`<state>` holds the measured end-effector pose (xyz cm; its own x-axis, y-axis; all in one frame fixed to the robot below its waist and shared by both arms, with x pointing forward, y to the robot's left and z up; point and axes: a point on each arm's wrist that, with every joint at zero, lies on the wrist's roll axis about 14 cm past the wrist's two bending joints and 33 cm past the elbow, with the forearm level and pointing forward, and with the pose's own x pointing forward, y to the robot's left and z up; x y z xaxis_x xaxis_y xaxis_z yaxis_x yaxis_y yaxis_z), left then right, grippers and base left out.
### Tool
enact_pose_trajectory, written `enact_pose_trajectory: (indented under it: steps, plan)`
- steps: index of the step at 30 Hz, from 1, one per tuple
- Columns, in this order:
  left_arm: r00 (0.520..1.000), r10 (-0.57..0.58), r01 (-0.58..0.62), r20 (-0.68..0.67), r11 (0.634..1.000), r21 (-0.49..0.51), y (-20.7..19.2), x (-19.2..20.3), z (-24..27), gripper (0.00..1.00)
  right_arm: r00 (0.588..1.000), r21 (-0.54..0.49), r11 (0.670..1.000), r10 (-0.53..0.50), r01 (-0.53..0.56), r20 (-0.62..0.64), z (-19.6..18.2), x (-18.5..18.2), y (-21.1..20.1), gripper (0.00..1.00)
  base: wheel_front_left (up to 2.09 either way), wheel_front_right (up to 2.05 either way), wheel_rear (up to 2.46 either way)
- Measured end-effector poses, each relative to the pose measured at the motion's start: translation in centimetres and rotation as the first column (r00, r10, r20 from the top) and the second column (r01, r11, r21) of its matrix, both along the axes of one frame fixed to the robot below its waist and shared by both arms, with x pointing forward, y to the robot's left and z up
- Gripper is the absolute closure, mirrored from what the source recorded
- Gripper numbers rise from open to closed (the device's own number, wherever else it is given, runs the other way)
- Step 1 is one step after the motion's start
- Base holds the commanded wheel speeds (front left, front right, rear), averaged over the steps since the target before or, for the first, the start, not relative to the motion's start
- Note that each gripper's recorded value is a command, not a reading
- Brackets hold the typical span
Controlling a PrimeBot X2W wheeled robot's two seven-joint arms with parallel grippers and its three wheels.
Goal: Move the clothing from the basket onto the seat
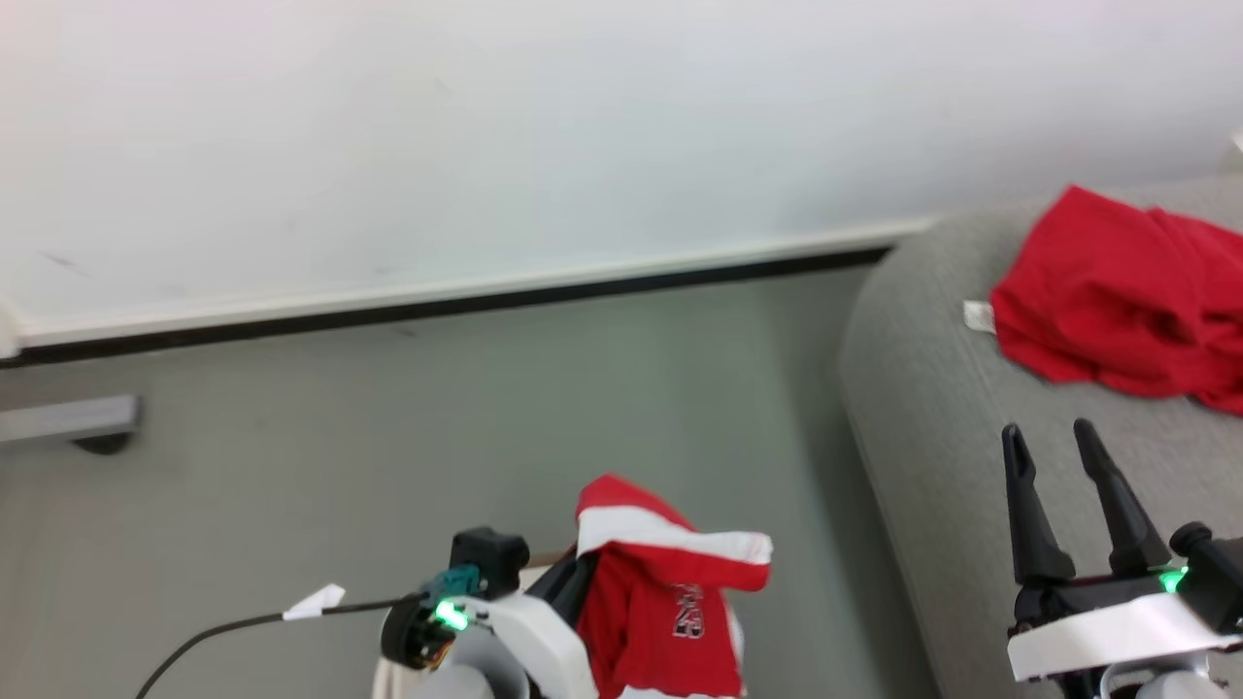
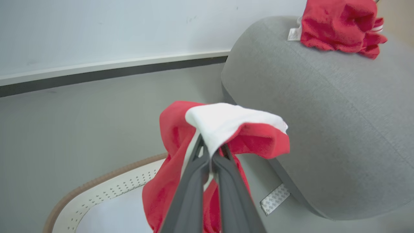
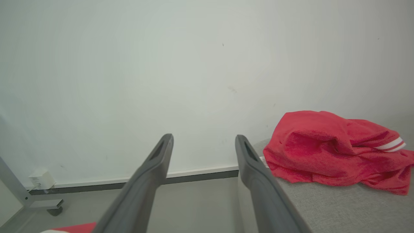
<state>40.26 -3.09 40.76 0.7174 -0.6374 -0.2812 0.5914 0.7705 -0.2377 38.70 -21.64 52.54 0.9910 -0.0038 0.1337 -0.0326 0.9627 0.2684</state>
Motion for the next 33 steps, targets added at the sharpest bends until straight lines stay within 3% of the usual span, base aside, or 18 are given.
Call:
enact_pose_trajectory:
  steps: [9,20,26,33]
  plan:
    - [0.955,0.118,-0.067,0.271,0.979,-0.191,1.8,1.5,11.8,1.0,0.991,0.015,0.994,0.11,-0.111,0.07,2.2,-0.5,4.0,0.0,0.0,0.0,0.0]
    - [0.851,0.147,-0.01,0.504,0.964,-0.264,2.2,1.0,22.3,1.0,0.983,0.022,0.987,0.159,-0.162,0.097,3.1,-1.4,6.1,0.0,0.0,0.0,0.0]
    - [0.819,0.151,0.014,0.554,0.959,-0.282,2.1,-0.1,25.6,1.0,0.977,0.005,0.981,0.191,-0.192,0.095,3.0,-1.5,7.1,0.0,0.0,0.0,0.0]
    - [0.823,0.154,0.011,0.547,0.958,-0.286,2.3,-0.7,25.8,1.0,0.974,0.003,0.979,0.204,-0.205,0.093,3.0,-1.6,7.5,0.0,0.0,0.0,0.0]
